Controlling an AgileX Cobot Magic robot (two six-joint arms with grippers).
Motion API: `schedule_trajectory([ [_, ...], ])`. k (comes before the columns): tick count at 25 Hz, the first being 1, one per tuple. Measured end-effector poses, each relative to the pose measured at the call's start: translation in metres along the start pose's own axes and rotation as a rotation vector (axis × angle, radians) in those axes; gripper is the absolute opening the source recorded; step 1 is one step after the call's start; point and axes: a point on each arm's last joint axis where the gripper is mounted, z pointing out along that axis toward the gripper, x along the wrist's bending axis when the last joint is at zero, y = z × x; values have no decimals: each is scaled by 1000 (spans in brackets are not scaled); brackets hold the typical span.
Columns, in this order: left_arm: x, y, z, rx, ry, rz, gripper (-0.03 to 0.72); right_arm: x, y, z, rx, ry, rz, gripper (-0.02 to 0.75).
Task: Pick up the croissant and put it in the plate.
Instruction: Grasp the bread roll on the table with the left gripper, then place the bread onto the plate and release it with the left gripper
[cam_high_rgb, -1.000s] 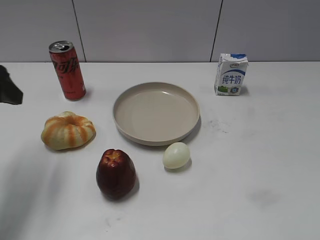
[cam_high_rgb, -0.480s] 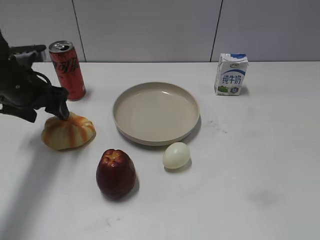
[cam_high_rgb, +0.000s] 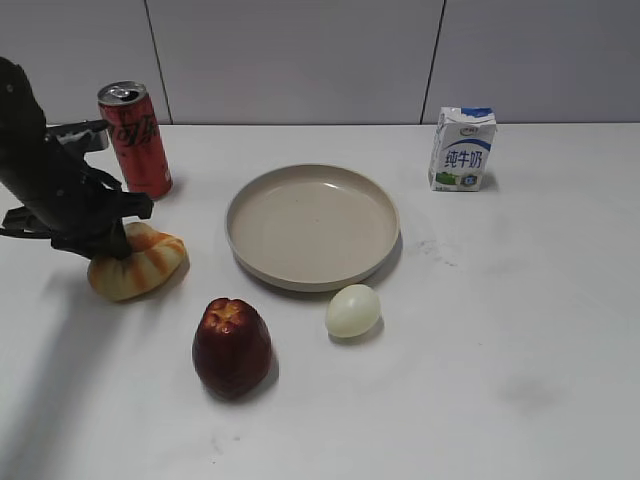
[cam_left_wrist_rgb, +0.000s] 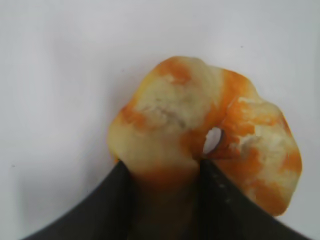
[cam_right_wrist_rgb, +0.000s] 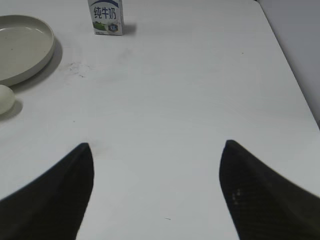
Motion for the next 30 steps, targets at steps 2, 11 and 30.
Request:
schedule_trajectory([
  [2,0,0,0,8,-4,-1,113,0,0,0,0,0,0,593],
  [11,-29,8,-59,-100,-109,-13,113,0,0,0,0,0,0,593],
  [30,-169,62,-8,-151,-246,284,113,0,0,0,0,0,0,593],
])
